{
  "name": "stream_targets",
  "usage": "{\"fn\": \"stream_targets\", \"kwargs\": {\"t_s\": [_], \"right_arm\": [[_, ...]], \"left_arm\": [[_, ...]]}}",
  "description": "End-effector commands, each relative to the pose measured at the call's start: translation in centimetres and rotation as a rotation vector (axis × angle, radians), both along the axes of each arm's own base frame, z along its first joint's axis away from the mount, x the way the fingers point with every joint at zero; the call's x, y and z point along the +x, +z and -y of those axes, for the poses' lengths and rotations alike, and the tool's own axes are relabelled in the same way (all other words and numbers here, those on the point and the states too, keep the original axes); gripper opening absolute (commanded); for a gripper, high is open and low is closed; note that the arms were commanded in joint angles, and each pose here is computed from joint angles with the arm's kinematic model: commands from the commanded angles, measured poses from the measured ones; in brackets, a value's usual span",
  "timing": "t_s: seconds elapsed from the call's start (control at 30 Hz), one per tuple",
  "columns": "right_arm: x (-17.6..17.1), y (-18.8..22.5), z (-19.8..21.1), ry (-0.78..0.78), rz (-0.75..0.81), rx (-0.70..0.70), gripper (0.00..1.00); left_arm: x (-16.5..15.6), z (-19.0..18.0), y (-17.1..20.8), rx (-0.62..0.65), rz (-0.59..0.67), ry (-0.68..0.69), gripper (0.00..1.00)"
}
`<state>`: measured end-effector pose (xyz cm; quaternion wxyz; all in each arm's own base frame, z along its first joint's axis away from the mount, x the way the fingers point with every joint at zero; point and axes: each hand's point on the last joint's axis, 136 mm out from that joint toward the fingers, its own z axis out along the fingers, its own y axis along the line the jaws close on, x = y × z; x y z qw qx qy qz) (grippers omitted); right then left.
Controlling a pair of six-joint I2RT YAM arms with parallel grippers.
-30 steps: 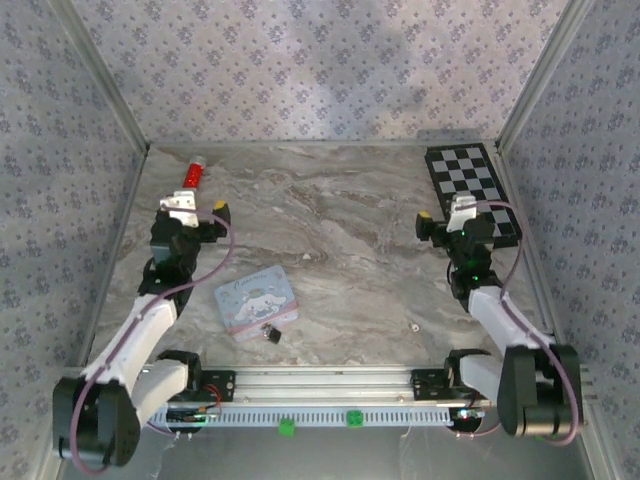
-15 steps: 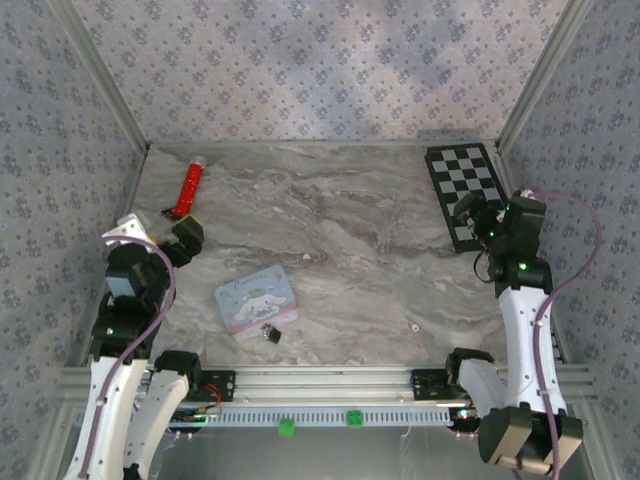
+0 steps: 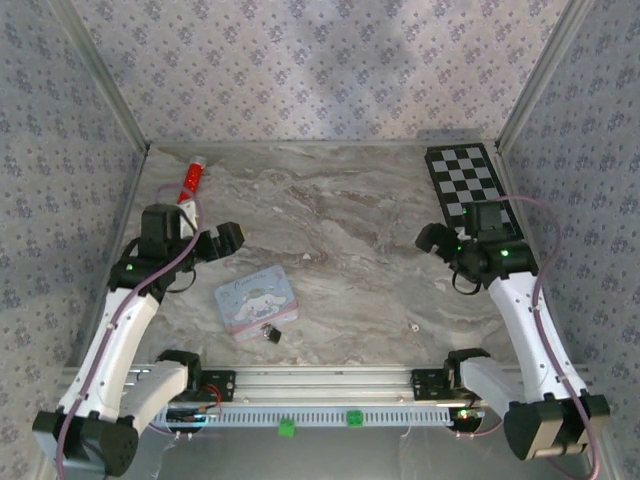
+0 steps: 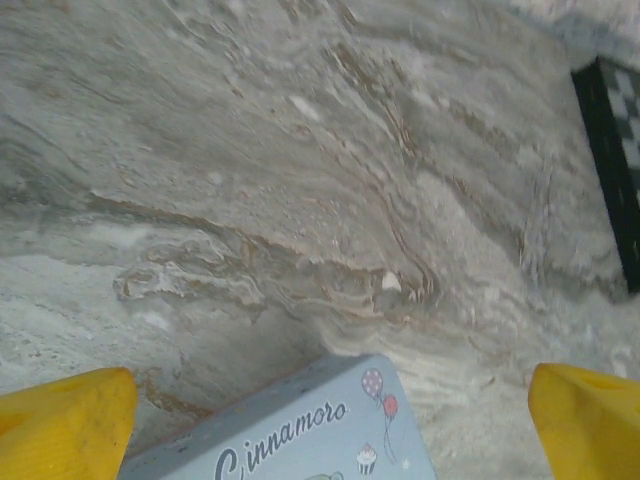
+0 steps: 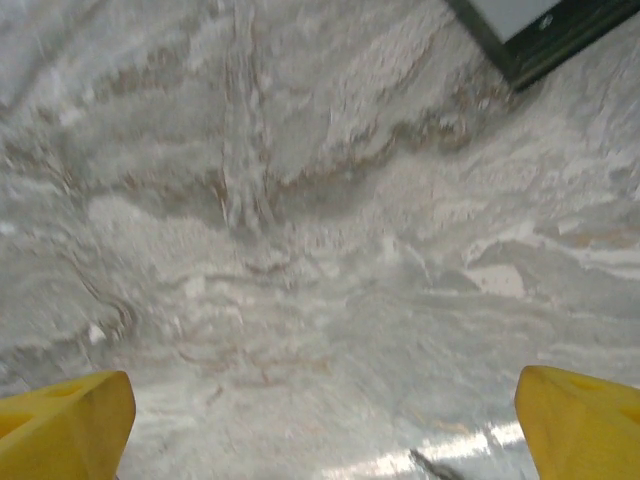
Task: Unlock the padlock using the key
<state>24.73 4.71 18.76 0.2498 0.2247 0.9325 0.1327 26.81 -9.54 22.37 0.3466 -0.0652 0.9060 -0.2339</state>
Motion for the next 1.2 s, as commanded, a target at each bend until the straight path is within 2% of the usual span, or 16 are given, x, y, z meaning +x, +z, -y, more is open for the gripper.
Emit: {"fn": "stream_targets", "kwargs": {"t_s": [0.0, 0.17, 0.53, 0.83, 1.17], "right_arm": [[-3.2, -2.5, 0.2, -0.026, -0.168, -0.090, 0.99], [-5.4, -5.8, -1.3, -0.010, -0.277, -0.115, 0.97], [-9.1, -12.6, -3.3, -0.001, -0.460, -0.107, 0.74], [-10.7, -15.9, -3.4, -0.028, -0.496, -0.087, 0.56], [-10.7, -17.4, -3.5, -0.036, -0.496, -0.079, 0.42]], "left_arm": [[-0.7, 0.8, 0.0, 0.070, -0.011, -0.092, 1.00], [-0.4, 0.5, -2.0, 0.106, -0.044, -0.088, 1.00], [-0.7, -0.1, -2.4, 0.119, -0.037, -0.060, 1.00], [-0.7, -0.5, -2.7, 0.136, -0.041, -0.047, 1.00], [-0.5, -0.9, -3.0, 0.159, -0.054, -0.033, 1.00]]}}
